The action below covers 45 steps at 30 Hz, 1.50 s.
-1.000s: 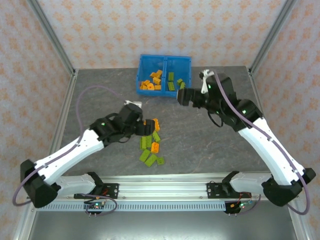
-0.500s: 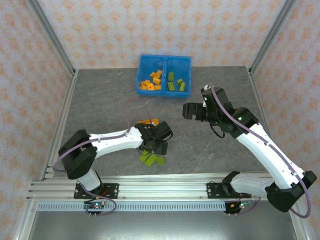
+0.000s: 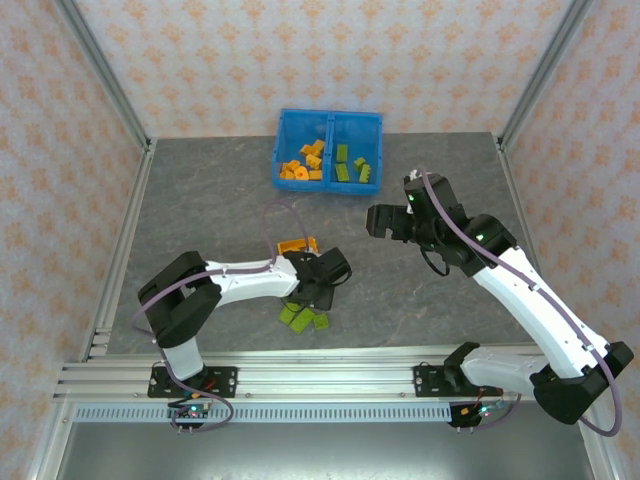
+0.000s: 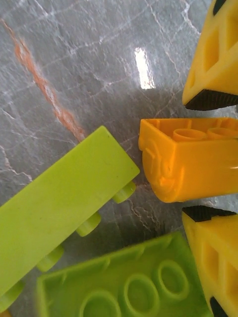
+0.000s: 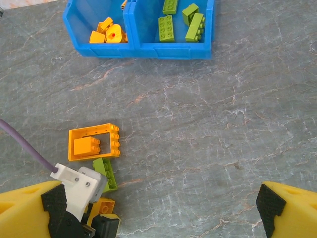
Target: Sort the legos into containers by color
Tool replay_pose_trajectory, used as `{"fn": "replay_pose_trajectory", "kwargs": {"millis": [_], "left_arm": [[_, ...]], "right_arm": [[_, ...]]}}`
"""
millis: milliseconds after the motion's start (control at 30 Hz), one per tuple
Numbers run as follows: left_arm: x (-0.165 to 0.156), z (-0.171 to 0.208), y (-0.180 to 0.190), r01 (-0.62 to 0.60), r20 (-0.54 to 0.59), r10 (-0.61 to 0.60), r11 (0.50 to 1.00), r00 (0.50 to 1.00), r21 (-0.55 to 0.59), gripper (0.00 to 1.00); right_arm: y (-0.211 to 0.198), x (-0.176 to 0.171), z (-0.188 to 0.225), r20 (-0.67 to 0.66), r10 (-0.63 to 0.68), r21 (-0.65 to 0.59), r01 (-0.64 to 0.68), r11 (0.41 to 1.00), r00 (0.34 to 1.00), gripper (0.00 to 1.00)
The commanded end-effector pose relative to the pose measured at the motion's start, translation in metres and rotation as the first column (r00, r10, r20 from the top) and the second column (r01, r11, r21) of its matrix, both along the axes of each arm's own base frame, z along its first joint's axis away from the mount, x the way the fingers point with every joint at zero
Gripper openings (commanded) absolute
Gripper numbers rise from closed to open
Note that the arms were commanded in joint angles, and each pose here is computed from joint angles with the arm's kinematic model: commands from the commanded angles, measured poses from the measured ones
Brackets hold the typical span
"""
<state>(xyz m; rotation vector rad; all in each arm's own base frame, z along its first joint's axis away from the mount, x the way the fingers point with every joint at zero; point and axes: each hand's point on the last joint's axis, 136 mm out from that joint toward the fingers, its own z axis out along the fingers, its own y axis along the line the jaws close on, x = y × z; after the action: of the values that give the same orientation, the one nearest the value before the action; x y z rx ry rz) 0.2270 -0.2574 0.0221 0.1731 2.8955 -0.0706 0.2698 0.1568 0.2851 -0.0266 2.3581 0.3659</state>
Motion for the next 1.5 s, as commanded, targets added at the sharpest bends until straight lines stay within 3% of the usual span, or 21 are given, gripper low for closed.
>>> {"fn": "replay_pose_trajectory", "kwargs": {"millis": [0,267,533,667,867,1167,1467], "left_arm": [[0.000,-0.008,0.006,-0.019,0.009,0.019,1.000,1.000,0.023,0.53],[0.005,0.006,0.000,-0.014,0.040,0.014,1.000,0.999,-0.014,0.35],[0.040,0.121,0.000,0.023,0.263,0.001,0.996,0.965,-0.088,0.32],[0.091,0.176,0.012,0.024,0.373,0.014,0.995,0.928,-0.098,0.32],[0.192,0.221,0.017,0.004,0.492,0.045,0.995,0.869,-0.098,0.32],[0.331,0.194,0.037,-0.119,0.559,0.160,0.987,0.814,-0.109,0.31],[0.406,0.174,0.058,-0.242,0.607,0.320,0.947,0.727,-0.210,0.31]], "right_arm": [[-0.009,-0.003,0.005,0.009,-0.034,-0.010,0.034,0.999,0.999,0.99],[-0.012,-0.006,0.012,0.015,-0.053,0.007,0.053,0.999,0.998,0.99],[-0.014,-0.010,0.031,0.075,-0.064,0.077,0.058,0.995,0.995,0.99],[0.011,-0.019,0.034,0.072,0.056,0.176,-0.068,0.982,0.996,0.99],[0.030,-0.041,0.036,0.067,0.160,0.315,-0.173,0.933,0.985,0.99],[0.014,-0.062,0.033,0.048,0.105,0.385,-0.116,0.916,0.993,0.99],[0.011,-0.063,0.026,0.022,0.084,0.384,-0.086,0.919,0.996,0.99]]}}
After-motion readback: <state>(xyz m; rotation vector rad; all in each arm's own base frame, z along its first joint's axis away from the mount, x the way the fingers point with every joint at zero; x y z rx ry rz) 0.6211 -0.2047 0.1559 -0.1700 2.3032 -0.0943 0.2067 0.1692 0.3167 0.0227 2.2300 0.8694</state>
